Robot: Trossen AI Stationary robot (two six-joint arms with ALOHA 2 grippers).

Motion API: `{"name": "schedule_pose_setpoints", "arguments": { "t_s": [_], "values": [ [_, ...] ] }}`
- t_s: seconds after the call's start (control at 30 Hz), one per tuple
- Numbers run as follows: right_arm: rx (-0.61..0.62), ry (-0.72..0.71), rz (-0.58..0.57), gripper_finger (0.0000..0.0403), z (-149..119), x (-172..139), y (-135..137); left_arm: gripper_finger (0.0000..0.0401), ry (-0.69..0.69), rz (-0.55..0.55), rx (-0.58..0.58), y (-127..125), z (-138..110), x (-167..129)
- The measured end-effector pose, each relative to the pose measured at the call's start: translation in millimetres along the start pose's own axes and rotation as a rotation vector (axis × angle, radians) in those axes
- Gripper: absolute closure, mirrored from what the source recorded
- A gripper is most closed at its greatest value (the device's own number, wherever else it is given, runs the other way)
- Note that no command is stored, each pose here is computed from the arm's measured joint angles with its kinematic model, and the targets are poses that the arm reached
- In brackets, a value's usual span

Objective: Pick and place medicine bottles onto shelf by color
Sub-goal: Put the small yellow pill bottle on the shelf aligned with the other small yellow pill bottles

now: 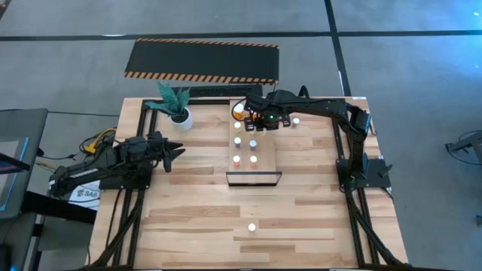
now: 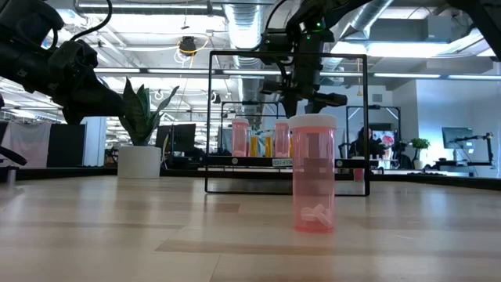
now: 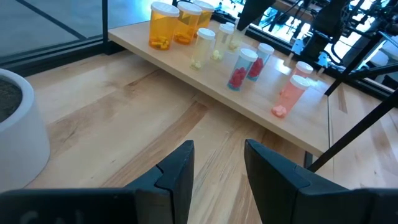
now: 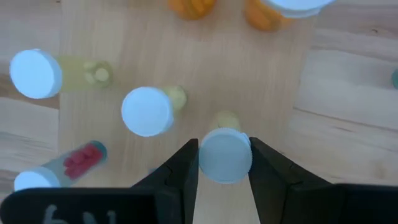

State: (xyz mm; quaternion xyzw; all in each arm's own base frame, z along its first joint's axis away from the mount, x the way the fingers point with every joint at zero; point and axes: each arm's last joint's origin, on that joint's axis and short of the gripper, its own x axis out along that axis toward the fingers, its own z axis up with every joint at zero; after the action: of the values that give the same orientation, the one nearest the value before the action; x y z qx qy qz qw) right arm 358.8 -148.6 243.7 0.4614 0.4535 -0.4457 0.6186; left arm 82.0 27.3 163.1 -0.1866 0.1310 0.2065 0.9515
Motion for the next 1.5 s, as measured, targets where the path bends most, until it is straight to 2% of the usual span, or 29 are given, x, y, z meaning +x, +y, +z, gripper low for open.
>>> {"name": "schedule_pose_setpoints", "arguments": {
  "t_s": [1.23,1.5],
  "values": [
    [-0.007,0.015,-0.03,0.0266,3.3,6.9,-3.1,0.0273,0.0,0.001,0.0,0.0,0.0,0.0],
    [-0.008,0.014,-0.028,0.0222,3.7,6.9,-3.1,0.0273,0.0,0.001,0.0,0.0,0.0,0.0]
  ]
}}
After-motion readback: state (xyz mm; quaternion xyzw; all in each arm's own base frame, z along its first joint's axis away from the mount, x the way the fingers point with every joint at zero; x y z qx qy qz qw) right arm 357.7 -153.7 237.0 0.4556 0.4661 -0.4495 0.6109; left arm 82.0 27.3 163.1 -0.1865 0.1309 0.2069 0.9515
